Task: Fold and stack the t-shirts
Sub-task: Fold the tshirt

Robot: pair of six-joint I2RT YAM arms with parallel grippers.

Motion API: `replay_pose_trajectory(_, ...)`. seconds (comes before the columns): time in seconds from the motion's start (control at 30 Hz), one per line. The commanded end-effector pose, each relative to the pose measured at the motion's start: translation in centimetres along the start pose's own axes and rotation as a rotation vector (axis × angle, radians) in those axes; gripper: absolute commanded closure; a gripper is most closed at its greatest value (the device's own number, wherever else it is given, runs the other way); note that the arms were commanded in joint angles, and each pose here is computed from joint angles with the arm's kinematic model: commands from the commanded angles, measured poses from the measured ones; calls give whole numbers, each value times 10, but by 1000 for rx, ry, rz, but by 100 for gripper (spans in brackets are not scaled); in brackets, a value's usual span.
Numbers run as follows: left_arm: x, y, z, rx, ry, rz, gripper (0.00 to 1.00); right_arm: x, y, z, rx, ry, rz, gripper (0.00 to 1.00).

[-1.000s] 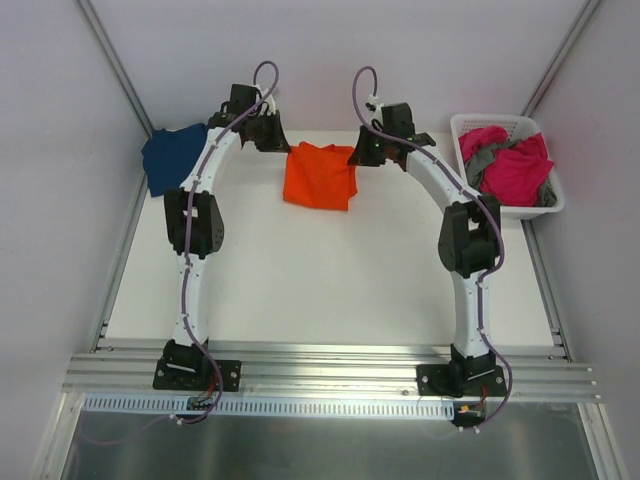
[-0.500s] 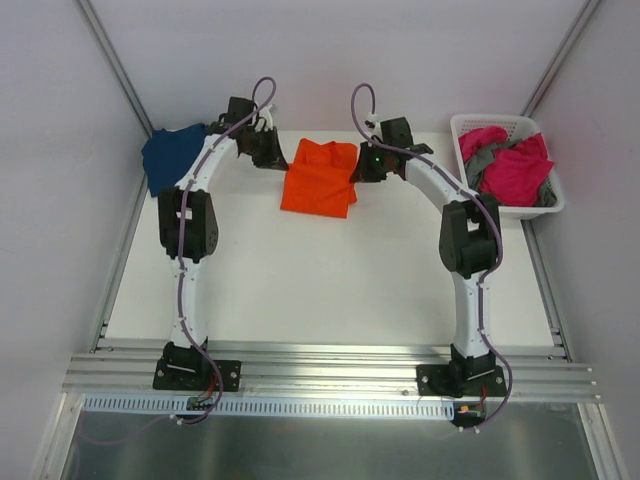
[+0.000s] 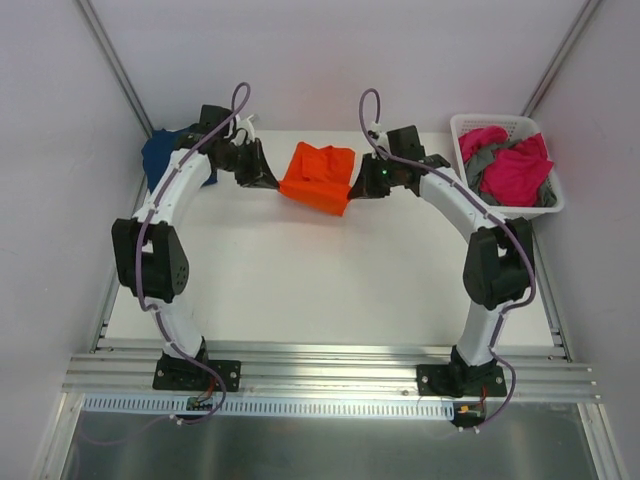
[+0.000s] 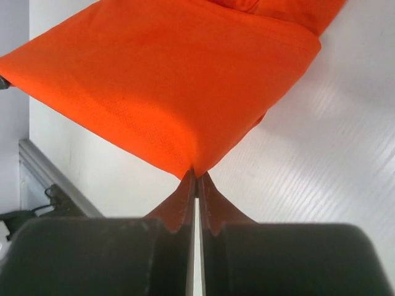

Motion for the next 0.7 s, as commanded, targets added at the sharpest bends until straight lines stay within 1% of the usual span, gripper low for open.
replay_pose_trajectory(0.0, -31, -22, -19, -47, -77, 45, 100, -19, -31, 24, 61, 12, 38, 100)
replay_pose_trajectory(0.03, -38, -30, -24, -51, -82, 42, 100, -31, -30, 20, 54, 35, 67, 100)
replay_pose_trajectory(0.07, -57, -26, -20, -51, -135, 87, 100, -37, -31, 18, 54, 47, 80, 100)
replay_pose_trajectory(0.1, -67, -26, -20, -52, -156, 104, 100, -45, -32, 19, 62, 55, 96, 100)
replay_pose_trajectory(0.13, -74, -30, -24, -56, -161, 105, 100, -58, -31, 11, 46, 82, 121, 99)
replay_pose_trajectory(0.17, -92, -27, -21, -57, -202, 145, 100, -63, -31, 9, 48, 86, 128, 99)
replay_pose_trajectory(0.23, -107, -31, -24, -61, -233, 162, 100, -76, -32, 5, 49, 107, 151, 100)
replay_pose_trajectory(0.27, -125, -28, -21, -56, -269, 198, 100, -90, -30, -5, 29, 133, 182, 100)
replay_pose_trajectory(0.33, -139, -32, -24, -60, -297, 213, 100, -103, -30, -10, 28, 155, 216, 100)
replay_pose_trajectory(0.37, -157, -30, -22, -54, -332, 250, 100, -116, -31, -17, 10, 178, 245, 100)
replay_pose_trajectory(0.43, -171, -33, -23, -46, -345, 264, 100, -129, -33, -22, -3, 198, 276, 99)
replay_pose_trajectory(0.47, -184, -32, -21, -37, -364, 290, 100, -136, -36, -22, -10, 206, 295, 100)
replay_pose_trajectory(0.57, -203, -34, -21, -23, -375, 315, 100, -155, -39, -25, -22, 213, 349, 99)
replay_pose_trajectory(0.67, -213, -35, -22, -17, -376, 326, 100, -162, -39, -20, -12, 205, 359, 100)
Point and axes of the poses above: each gripper's point midway between its finger pads, its own y axis out along the fingers, its own z axis along the line the jaws close on, x = y × z, the point moved 4 cm from there along -y, back along the fingers, and after that the axes turned 11 degrees about y, right-handed, at the moved point
